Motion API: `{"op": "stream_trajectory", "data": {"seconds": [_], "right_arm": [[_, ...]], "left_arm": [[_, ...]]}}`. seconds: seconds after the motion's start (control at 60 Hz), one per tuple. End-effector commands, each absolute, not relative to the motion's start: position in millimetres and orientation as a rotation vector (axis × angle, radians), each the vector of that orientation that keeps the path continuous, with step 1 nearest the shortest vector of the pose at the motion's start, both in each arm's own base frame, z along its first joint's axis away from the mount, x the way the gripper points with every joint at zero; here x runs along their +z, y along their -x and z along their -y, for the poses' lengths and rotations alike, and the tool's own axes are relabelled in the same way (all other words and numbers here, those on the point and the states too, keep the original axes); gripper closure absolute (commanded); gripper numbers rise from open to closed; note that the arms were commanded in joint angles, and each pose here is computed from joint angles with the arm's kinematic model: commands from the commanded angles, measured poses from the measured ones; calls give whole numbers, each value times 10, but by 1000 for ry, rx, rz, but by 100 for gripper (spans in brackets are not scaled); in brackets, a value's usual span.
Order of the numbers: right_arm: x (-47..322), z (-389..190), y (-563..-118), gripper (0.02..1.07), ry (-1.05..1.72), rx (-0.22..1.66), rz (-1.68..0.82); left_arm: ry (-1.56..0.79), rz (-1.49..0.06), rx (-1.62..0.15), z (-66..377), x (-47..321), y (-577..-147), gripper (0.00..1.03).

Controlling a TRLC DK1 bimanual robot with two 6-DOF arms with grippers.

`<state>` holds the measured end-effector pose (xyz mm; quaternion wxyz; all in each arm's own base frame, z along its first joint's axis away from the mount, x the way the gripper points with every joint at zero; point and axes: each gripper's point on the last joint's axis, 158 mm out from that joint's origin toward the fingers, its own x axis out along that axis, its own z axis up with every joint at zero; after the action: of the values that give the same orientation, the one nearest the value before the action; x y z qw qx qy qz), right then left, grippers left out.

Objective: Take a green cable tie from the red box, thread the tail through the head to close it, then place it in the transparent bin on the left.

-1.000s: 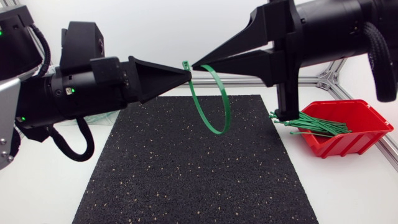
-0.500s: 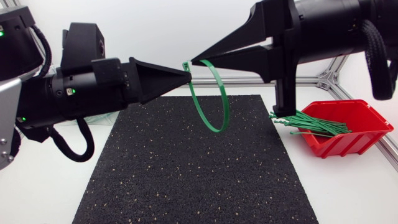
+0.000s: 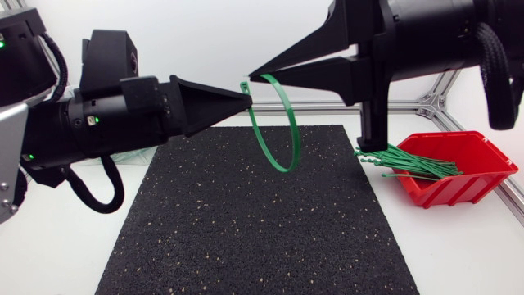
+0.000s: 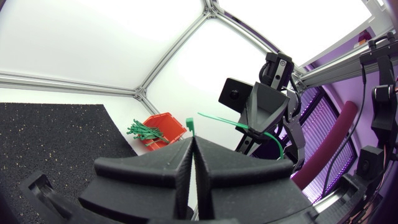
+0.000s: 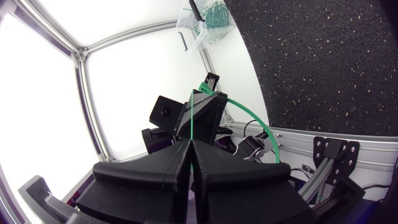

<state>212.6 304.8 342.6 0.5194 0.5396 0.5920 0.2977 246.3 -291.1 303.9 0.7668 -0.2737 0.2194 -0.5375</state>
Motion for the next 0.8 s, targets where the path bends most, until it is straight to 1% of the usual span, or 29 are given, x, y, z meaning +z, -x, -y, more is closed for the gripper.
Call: {"op": "stream_trajectory", "data": {"seconds": [0.0, 0.783], "right_arm": [[3428, -3059, -2094, 101, -1318, 703, -1437], [3285, -3071, -2059, 101, -1316, 679, -1466]], "left_arm": [[596, -455, -1174, 2891, 3113, -2446, 100], [594, -441, -1155, 2860, 3134, -2520, 100]]}}
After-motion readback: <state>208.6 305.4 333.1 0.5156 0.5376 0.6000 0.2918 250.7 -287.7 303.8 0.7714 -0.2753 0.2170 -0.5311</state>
